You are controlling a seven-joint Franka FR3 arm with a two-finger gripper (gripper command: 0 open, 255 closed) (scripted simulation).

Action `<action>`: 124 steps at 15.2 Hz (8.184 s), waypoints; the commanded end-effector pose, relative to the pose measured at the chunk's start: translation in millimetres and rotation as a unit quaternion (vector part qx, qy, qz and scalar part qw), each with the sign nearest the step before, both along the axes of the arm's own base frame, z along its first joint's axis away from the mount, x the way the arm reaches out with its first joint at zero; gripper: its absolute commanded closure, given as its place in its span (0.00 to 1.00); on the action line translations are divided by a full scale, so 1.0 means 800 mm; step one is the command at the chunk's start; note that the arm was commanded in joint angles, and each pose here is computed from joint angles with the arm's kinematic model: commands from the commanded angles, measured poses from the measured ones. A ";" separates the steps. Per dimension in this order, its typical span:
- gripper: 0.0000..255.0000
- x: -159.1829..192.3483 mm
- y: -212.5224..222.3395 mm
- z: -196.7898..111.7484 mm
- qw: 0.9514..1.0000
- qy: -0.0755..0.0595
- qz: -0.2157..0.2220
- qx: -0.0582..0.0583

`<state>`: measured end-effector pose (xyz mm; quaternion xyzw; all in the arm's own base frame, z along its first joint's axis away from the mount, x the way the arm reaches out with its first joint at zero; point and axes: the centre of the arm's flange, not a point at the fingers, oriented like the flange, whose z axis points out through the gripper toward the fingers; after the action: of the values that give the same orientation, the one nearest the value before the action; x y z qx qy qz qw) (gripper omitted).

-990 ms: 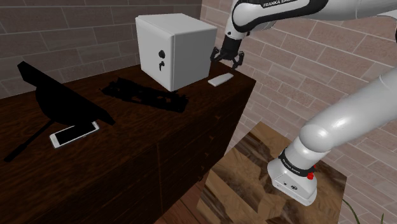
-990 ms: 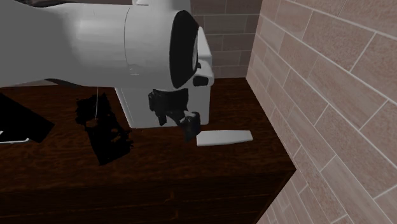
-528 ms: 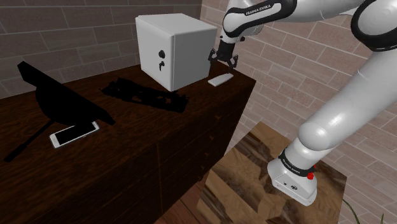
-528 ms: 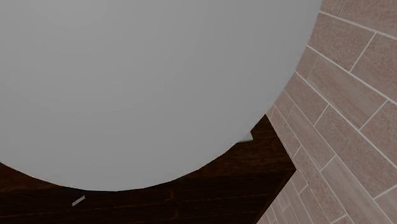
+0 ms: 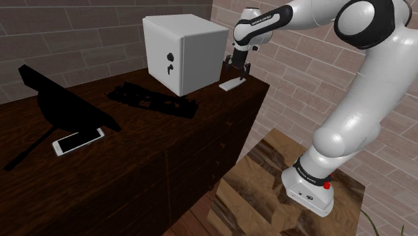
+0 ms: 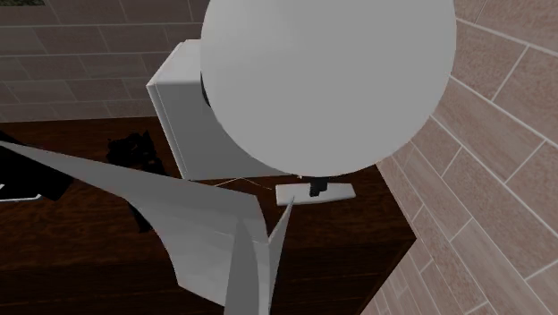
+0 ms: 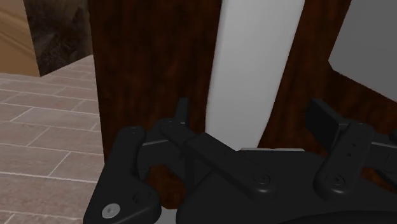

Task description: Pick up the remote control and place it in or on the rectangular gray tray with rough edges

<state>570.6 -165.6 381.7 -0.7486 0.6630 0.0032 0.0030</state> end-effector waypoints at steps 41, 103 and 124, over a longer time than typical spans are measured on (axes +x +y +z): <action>1.00 0.009 -0.035 0.025 0.998 0.004 -0.059 -0.001; 1.00 0.140 0.575 -0.004 0.998 0.004 -0.059 -0.001; 0.00 0.141 0.575 0.059 0.998 0.004 -0.059 -0.001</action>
<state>670.5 294.6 416.0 -0.7097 0.7030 0.0214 -0.0407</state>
